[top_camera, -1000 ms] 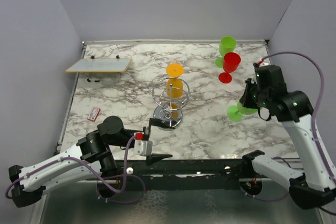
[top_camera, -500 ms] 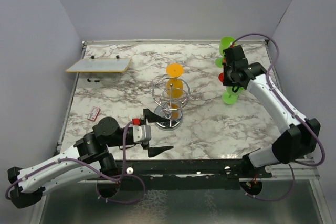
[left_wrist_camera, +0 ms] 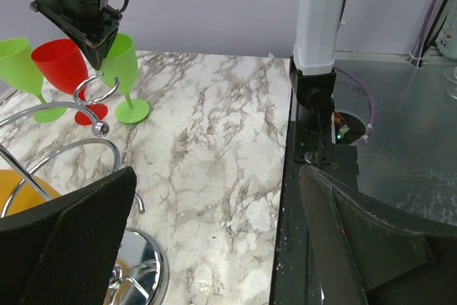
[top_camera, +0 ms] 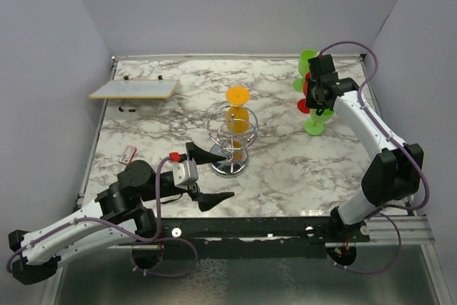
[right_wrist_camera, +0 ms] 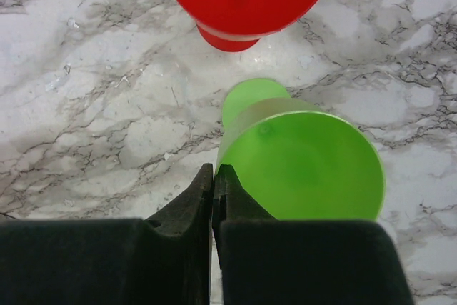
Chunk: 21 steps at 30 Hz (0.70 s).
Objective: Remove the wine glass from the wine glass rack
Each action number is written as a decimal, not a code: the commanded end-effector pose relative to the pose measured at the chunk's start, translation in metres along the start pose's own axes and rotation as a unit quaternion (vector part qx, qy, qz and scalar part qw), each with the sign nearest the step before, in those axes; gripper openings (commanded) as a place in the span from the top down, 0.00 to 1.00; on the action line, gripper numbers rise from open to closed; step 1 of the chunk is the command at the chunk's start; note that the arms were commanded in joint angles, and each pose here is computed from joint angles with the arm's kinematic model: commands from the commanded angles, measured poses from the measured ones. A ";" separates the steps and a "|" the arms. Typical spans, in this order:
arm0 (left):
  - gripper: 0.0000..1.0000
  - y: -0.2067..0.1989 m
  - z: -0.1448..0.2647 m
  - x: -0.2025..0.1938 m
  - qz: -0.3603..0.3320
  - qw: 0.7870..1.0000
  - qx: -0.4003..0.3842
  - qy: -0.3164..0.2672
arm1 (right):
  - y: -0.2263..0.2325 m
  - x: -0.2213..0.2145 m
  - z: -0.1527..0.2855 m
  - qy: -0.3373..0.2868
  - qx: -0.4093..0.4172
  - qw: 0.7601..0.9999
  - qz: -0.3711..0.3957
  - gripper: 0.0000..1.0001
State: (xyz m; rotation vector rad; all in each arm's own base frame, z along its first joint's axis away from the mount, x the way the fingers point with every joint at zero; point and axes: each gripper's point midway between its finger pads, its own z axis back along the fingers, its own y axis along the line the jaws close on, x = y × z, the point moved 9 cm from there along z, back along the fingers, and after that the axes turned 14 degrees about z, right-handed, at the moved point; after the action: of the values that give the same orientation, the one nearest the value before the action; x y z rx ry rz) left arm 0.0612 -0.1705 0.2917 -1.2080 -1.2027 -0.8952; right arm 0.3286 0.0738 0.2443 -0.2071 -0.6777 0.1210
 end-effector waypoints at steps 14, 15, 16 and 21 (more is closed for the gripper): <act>0.01 -0.003 0.001 0.019 0.027 0.999 0.017 -0.029 | -0.005 0.014 -0.012 0.012 0.031 0.999 -0.001 0.94; 0.01 -0.003 0.001 0.020 0.030 0.999 0.017 -0.029 | -0.005 0.013 -0.012 0.013 0.031 0.999 -0.001 0.92; 0.01 -0.004 0.001 0.021 0.033 0.999 0.017 -0.030 | -0.004 0.014 -0.011 0.014 0.033 0.999 0.000 0.91; 0.01 -0.005 0.001 0.023 0.049 0.998 0.018 -0.031 | -0.006 0.021 -0.001 0.015 0.044 0.999 0.001 0.80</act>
State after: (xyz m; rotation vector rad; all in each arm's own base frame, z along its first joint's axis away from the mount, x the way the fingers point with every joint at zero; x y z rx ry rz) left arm 0.0612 -0.1715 0.2979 -1.2284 -1.1747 -0.8232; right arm 0.3429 0.0706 0.2419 -0.1465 -0.6294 0.1374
